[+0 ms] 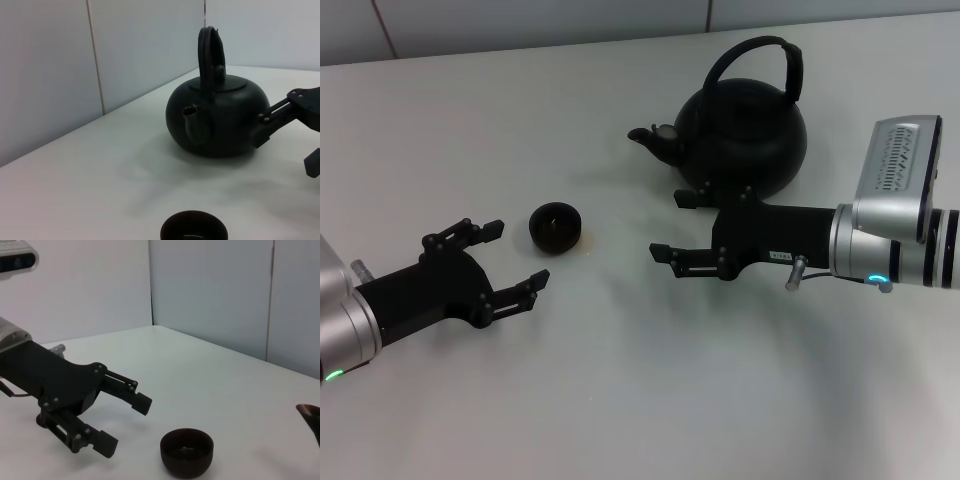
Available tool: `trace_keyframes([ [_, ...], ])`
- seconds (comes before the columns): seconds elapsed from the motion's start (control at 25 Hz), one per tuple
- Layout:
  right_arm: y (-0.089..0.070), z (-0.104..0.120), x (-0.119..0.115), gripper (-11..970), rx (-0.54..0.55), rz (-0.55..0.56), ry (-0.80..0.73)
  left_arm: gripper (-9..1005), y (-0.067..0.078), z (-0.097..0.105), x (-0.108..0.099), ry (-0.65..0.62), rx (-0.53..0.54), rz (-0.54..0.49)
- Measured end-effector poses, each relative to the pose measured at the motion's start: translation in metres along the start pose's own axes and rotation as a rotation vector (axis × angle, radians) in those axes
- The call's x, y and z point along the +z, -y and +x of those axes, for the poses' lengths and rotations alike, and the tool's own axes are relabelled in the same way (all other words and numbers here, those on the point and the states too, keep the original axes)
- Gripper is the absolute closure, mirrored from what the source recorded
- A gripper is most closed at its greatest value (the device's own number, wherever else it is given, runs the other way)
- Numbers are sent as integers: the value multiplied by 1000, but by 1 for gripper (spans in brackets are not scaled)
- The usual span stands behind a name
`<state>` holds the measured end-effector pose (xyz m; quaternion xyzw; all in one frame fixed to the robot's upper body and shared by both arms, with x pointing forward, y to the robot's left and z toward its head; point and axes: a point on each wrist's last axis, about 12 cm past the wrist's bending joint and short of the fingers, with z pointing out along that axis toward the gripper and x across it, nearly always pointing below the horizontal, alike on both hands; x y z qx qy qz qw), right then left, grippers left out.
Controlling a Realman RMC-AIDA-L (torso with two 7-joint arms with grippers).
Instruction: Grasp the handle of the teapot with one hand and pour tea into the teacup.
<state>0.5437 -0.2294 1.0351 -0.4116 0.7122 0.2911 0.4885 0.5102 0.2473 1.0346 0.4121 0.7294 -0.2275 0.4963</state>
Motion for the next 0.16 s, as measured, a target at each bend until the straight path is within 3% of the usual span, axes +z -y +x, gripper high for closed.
trace_keyframes([
  [0.16, 0, 0, 0, 155, 0, -1, 0, 149, 0, 0, 0, 0, 0, 0],
])
